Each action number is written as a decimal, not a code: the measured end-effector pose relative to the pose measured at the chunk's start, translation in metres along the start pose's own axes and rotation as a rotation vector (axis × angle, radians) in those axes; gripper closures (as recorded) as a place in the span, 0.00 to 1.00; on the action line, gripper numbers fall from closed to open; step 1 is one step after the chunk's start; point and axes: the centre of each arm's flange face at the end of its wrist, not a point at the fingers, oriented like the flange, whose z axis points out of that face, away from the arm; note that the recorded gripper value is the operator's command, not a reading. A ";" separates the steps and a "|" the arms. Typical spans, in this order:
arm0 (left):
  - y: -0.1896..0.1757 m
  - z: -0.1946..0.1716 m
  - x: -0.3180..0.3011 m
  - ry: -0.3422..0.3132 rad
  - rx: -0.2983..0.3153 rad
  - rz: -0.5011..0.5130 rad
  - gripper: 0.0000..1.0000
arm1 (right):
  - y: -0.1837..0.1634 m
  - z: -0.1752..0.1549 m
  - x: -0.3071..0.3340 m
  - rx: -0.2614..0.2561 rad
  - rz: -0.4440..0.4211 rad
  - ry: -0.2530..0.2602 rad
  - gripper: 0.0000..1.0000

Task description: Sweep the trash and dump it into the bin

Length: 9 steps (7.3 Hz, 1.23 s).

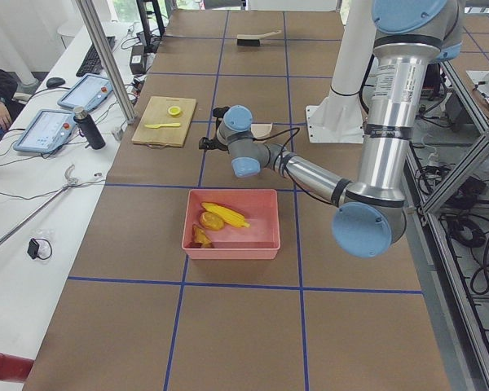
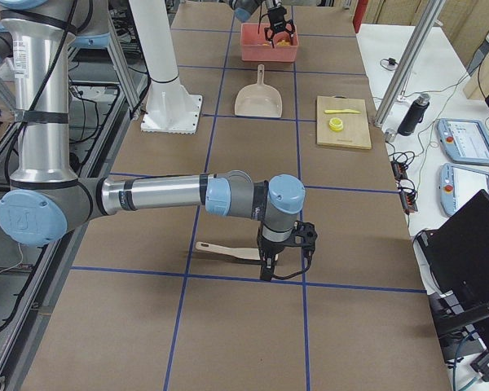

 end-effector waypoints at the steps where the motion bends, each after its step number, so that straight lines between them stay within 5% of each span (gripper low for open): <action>1: 0.037 -0.035 -0.029 -0.090 -0.041 -0.052 0.02 | -0.001 -0.001 -0.001 0.003 -0.002 -0.001 0.00; 3: 0.123 -0.112 -0.069 -0.253 -0.129 -0.211 0.02 | -0.002 -0.002 -0.002 0.005 -0.004 -0.002 0.00; 5: 0.223 -0.176 -0.068 -0.363 -0.201 -0.533 0.02 | -0.003 -0.002 -0.002 0.005 -0.005 -0.002 0.00; 6: 0.272 -0.197 -0.065 -0.370 -0.208 -0.741 0.02 | -0.003 -0.002 -0.003 0.005 -0.006 -0.003 0.00; 9: 0.371 -0.235 -0.049 -0.166 -0.166 -1.249 0.02 | -0.004 -0.001 -0.003 0.024 -0.022 -0.007 0.00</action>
